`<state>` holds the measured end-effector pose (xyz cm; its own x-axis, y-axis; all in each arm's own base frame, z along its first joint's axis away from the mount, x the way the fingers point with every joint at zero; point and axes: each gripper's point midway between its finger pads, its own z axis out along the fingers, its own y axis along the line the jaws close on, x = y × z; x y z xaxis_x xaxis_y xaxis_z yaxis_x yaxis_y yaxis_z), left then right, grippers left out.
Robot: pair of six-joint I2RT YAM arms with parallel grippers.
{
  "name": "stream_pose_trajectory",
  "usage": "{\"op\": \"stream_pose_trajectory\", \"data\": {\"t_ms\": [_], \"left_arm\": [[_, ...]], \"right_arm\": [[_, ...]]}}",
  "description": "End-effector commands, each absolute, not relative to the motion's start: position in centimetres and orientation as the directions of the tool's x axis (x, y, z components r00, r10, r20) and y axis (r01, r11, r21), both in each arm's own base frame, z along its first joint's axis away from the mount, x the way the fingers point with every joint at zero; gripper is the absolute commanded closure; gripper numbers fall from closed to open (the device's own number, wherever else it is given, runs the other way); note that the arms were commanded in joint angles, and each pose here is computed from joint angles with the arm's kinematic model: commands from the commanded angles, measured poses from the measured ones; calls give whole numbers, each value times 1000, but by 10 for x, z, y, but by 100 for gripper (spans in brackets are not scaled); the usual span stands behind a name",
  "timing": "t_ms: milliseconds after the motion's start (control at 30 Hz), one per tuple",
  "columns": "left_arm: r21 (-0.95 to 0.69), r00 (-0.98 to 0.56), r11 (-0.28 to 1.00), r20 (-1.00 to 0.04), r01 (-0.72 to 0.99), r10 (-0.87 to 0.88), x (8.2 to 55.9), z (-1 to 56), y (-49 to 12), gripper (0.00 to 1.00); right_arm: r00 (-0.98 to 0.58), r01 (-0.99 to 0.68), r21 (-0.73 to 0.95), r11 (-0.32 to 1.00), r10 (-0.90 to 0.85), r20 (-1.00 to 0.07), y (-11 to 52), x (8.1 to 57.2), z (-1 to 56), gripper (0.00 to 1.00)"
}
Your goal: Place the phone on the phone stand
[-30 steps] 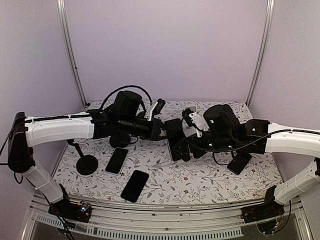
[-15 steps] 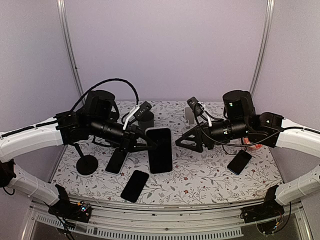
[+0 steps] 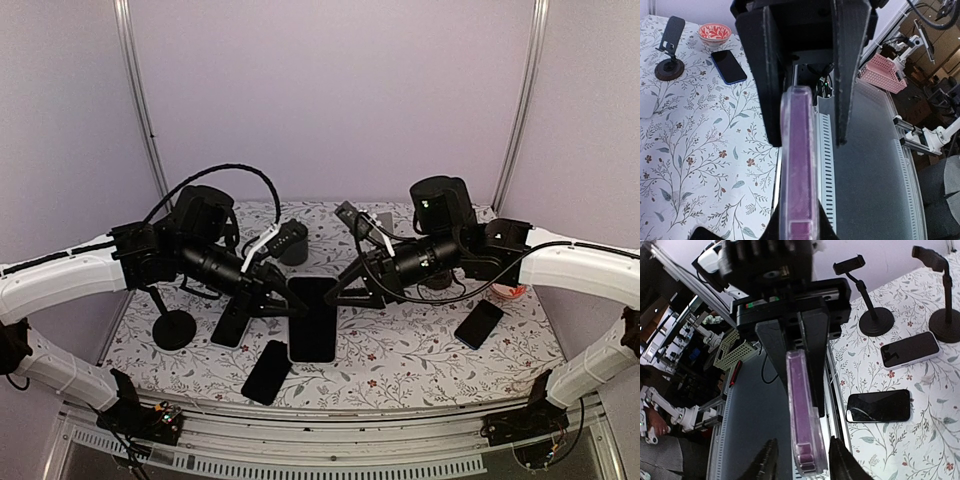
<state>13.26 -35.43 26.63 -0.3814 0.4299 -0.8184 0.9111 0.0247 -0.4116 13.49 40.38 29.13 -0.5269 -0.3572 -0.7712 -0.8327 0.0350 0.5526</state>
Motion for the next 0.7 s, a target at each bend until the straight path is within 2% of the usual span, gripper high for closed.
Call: {"op": "stream_pose_trajectory", "data": {"t_ms": [0,100,133,267,400,533,667], "left_arm": [[-379,-338,-29,-855,925,394,131,285,-356,100],[-385,-343,-25,-849,923,401,131,282,-356,100],[-382,-344,-17,-849,924,400,132,282,-356,95],[-338,-336,62,-865,939,372,147,285,-356,69],[-287,-339,202,-890,936,306,170,294,-349,39],[-259,-351,328,-899,908,262,187,297,-338,28],[-255,-381,421,-891,871,249,200,291,-330,27]], "right_arm": [[-482,-850,526,-36,-349,-803,410,128,305,75],[-464,-859,509,-49,-345,-816,409,127,308,95],[-461,-862,505,-51,-340,-820,409,128,309,99],[-458,-864,501,-47,-339,-822,409,129,308,100],[-477,-863,506,-10,-316,-820,404,141,312,100],[-498,-865,492,94,-267,-825,388,166,319,100],[-541,-833,484,269,-209,-815,365,204,316,100]]}}
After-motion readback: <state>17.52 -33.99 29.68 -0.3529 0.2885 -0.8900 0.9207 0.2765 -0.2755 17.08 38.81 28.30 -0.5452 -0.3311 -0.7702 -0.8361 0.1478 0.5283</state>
